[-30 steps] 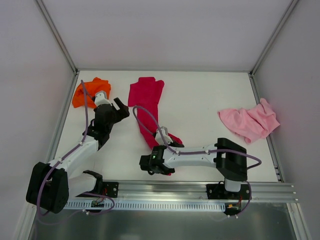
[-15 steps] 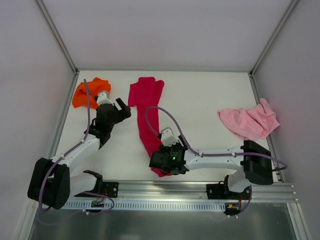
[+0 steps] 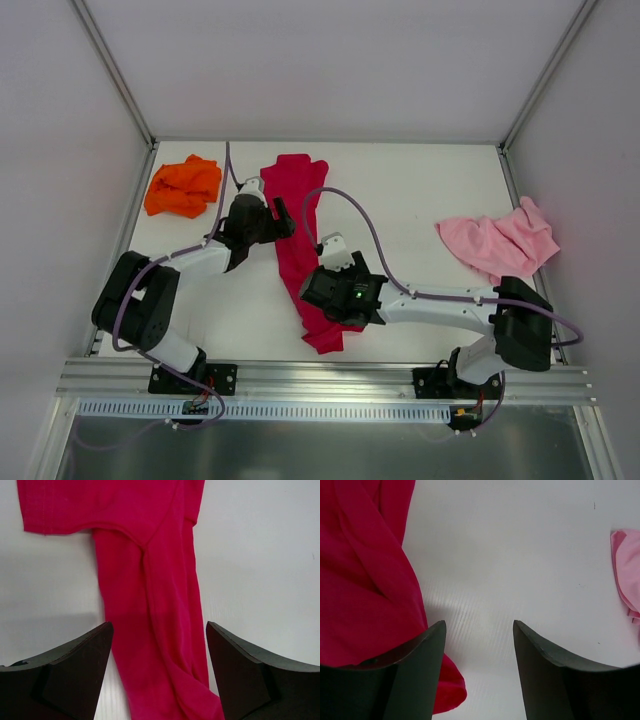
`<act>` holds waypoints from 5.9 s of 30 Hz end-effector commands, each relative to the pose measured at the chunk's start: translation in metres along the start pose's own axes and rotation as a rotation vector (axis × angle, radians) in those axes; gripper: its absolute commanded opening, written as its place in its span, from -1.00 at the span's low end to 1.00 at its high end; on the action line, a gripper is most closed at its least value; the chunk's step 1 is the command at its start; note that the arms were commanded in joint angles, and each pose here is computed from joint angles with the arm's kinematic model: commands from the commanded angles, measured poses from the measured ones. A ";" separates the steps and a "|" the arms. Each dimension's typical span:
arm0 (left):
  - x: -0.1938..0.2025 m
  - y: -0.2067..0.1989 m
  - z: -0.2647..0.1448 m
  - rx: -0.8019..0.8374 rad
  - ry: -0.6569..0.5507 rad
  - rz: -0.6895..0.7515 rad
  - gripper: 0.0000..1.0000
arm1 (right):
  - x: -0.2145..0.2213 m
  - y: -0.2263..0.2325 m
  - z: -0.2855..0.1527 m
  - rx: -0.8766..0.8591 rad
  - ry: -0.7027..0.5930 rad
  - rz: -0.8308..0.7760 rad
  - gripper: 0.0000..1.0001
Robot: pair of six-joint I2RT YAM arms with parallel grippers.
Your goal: Fold and stack the t-shirts
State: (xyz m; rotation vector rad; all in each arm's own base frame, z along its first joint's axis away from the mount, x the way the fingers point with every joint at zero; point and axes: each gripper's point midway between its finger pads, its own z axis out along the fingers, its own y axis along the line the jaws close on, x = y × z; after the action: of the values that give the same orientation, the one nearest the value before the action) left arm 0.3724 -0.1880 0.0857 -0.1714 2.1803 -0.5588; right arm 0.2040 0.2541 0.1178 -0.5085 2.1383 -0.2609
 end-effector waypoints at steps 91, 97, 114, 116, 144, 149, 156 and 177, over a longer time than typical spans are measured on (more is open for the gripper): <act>-0.044 -0.055 -0.050 0.253 -0.143 0.024 0.70 | -0.066 -0.121 -0.045 0.098 -0.487 0.285 0.78; 0.014 -0.033 -0.062 0.235 -0.067 -0.002 0.69 | -0.063 -0.115 -0.023 0.115 -0.443 0.279 0.79; 0.054 -0.021 -0.030 0.193 0.005 0.022 0.67 | -0.062 -0.085 -0.001 0.065 -0.399 0.208 0.81; 0.032 -0.033 -0.016 0.189 -0.028 0.024 0.69 | -0.058 -0.085 0.000 0.057 -0.400 0.214 0.81; -0.148 -0.065 0.154 0.143 -0.016 0.012 0.68 | -0.046 -0.067 0.004 -0.047 -0.386 0.178 0.81; -0.151 -0.055 0.162 0.103 0.003 -0.014 0.69 | -0.047 -0.065 0.002 -0.068 -0.389 0.180 0.81; -0.146 -0.027 0.175 0.006 0.011 -0.080 0.70 | -0.047 -0.063 -0.003 -0.106 -0.405 0.180 0.81; -0.113 -0.015 0.204 0.064 0.127 -0.154 -0.52 | -0.049 -0.060 -0.008 -0.138 -0.417 0.175 0.81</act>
State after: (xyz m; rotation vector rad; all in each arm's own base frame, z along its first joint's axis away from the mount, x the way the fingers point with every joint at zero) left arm 0.5956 -0.2231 0.0474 -0.3113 2.3110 -0.6699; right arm 0.2380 0.2191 0.1681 -0.4510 1.8166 0.0467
